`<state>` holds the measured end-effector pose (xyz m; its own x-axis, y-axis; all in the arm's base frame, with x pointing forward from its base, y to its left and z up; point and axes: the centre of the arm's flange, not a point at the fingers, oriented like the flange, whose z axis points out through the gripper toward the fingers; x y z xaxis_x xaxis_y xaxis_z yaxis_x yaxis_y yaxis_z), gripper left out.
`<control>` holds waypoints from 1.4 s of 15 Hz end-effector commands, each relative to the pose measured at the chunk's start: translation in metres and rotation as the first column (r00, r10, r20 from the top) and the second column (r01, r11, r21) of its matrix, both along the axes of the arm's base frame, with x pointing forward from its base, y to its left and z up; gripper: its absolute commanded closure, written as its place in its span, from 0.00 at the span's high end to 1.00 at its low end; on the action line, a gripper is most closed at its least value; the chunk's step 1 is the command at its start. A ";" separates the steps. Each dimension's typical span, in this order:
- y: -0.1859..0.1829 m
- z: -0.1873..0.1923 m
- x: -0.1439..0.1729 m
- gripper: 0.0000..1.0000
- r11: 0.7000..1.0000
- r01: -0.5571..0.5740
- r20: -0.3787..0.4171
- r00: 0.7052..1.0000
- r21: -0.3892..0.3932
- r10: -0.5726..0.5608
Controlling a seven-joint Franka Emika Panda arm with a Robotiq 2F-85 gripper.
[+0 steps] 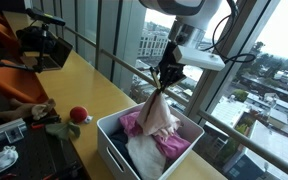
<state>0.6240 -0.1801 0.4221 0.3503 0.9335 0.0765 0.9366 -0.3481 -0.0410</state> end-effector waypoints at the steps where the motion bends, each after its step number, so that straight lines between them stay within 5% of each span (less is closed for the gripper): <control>1: 0.012 -0.009 -0.023 0.29 1.000 -0.021 -0.005 1.000 -0.007 0.021; 11: 0.053 0.038 -0.052 0.98 0.999 -0.038 0.081 0.996 -0.018 0.039; 21: 0.212 -0.057 -0.100 1.00 1.000 -0.007 0.048 0.999 -0.023 0.008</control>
<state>0.5519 -0.0118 0.3845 0.3039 0.9501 0.0704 0.9525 -0.3046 -0.0014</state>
